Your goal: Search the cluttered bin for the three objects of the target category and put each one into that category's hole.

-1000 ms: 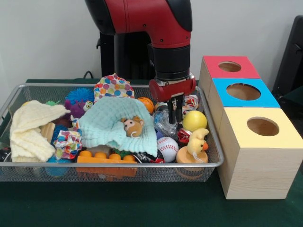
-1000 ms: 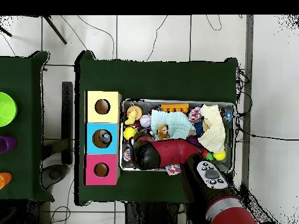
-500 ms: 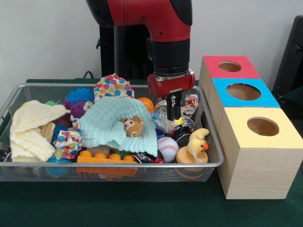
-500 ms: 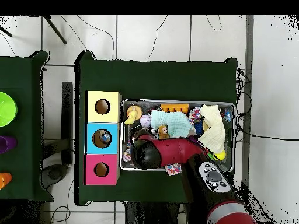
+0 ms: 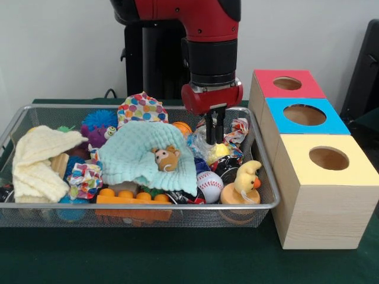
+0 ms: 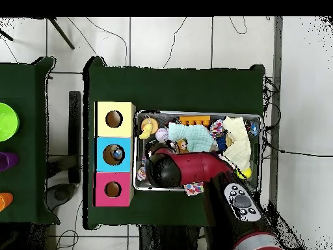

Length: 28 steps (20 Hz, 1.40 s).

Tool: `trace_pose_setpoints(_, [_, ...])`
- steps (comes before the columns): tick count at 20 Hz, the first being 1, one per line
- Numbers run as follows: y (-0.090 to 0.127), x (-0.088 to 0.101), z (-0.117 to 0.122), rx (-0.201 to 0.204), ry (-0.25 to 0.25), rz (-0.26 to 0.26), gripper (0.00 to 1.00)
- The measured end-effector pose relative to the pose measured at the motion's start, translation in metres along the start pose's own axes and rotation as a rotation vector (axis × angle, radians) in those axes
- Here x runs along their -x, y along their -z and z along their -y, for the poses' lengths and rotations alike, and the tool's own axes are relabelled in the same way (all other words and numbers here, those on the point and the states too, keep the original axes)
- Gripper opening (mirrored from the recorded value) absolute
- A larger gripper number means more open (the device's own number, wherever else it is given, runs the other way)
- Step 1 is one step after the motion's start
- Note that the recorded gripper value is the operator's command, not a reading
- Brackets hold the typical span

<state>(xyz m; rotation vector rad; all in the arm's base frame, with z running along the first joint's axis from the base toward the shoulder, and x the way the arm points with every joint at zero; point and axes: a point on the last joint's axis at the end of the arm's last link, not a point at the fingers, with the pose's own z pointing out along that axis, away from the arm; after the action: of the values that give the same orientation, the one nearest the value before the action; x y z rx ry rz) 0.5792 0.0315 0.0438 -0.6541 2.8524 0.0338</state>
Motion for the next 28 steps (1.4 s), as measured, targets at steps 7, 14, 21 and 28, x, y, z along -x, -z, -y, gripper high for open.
trace_pose_setpoints(7, [0.014,0.006,0.006,-0.012,-0.005,-0.007,0.0])
trace_pose_setpoints(14, [0.023,0.012,0.009,-0.017,-0.021,-0.006,0.0])
trace_pose_setpoints(21, [0.034,0.019,0.012,-0.025,-0.028,-0.007,0.0])
trace_pose_setpoints(28, [0.042,0.024,0.01,-0.022,-0.034,-0.019,0.0])
